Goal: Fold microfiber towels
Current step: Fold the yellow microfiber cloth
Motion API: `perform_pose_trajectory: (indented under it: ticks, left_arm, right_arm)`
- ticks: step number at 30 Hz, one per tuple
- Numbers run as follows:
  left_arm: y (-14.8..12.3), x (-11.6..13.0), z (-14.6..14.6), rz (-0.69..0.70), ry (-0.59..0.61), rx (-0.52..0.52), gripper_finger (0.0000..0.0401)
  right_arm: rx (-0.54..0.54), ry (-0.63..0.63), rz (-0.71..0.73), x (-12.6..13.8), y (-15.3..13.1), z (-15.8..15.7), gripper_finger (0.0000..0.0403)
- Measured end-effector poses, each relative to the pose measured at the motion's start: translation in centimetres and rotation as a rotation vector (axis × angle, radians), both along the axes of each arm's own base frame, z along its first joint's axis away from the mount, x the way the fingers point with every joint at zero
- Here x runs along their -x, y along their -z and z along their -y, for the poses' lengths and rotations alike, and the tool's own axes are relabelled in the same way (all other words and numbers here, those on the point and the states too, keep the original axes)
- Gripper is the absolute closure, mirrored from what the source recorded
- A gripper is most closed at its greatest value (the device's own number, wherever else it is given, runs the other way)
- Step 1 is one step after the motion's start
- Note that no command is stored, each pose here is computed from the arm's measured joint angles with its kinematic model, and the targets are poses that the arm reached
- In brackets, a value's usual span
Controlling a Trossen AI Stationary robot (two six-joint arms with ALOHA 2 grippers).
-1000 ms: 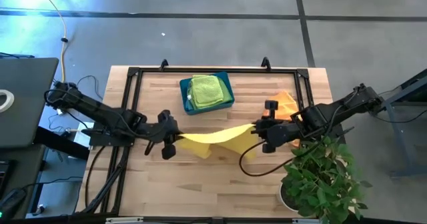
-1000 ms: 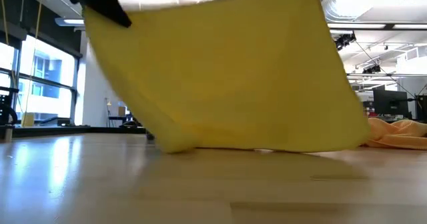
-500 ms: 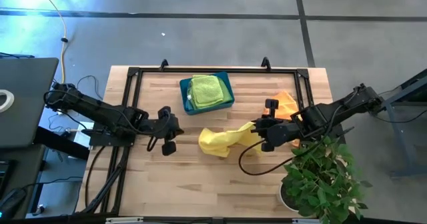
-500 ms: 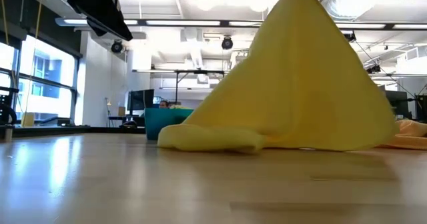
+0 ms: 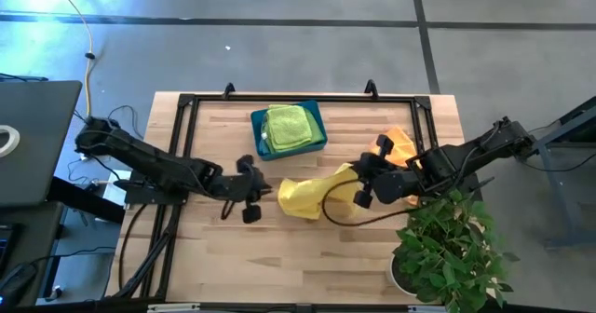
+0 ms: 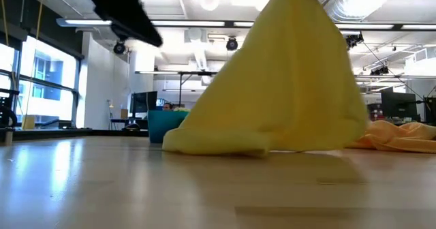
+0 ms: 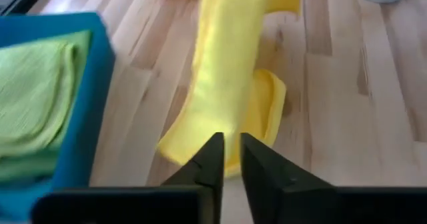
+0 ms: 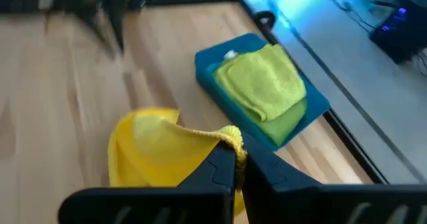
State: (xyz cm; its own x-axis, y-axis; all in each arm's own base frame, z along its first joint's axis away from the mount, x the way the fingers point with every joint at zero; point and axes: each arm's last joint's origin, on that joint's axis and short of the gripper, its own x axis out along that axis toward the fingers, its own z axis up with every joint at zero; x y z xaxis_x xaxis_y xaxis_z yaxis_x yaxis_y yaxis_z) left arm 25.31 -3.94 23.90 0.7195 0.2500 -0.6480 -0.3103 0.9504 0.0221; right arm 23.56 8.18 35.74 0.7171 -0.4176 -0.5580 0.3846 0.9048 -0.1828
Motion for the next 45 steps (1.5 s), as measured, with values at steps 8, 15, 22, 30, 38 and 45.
perform_pose_trajectory:
  ticks: [8, 15, 22, 30, 38, 45]
  left_arm:
    - [3.9, -4.2, 1.2, -0.009, 0.18, -0.069, 0.0265]
    - [7.4, -6.5, 2.2, -0.012, 0.286, -0.197, 0.0245]
    - [6.8, -7.3, 2.2, 0.113, 0.129, -0.256, 0.0251]
    - [2.4, -8.4, 2.3, 0.477, 0.094, -0.355, 0.0253]
    - [2.0, -8.7, 1.2, 0.508, 0.098, -0.383, 0.0253]
    - [2.0, -9.0, -0.1, 0.538, 0.15, -0.295, 0.0252]
  right_arm:
    - [-0.067, 0.14, 0.108, -0.5, -0.3, 0.9, 0.04]
    - [-0.032, 0.142, 0.076, -1.4, 0.0, 2.0, 0.04]
    - [0.186, -0.306, -0.246, -1.2, 1.2, 0.5, 0.04]
    - [0.062, -0.173, -0.046, -2.1, 0.4, 0.0, 0.04]
    - [0.073, -0.154, 0.022, -2.7, -0.2, 0.3, 0.04]
    - [0.118, -0.167, 0.026, -2.8, -0.3, 0.3, 0.04]
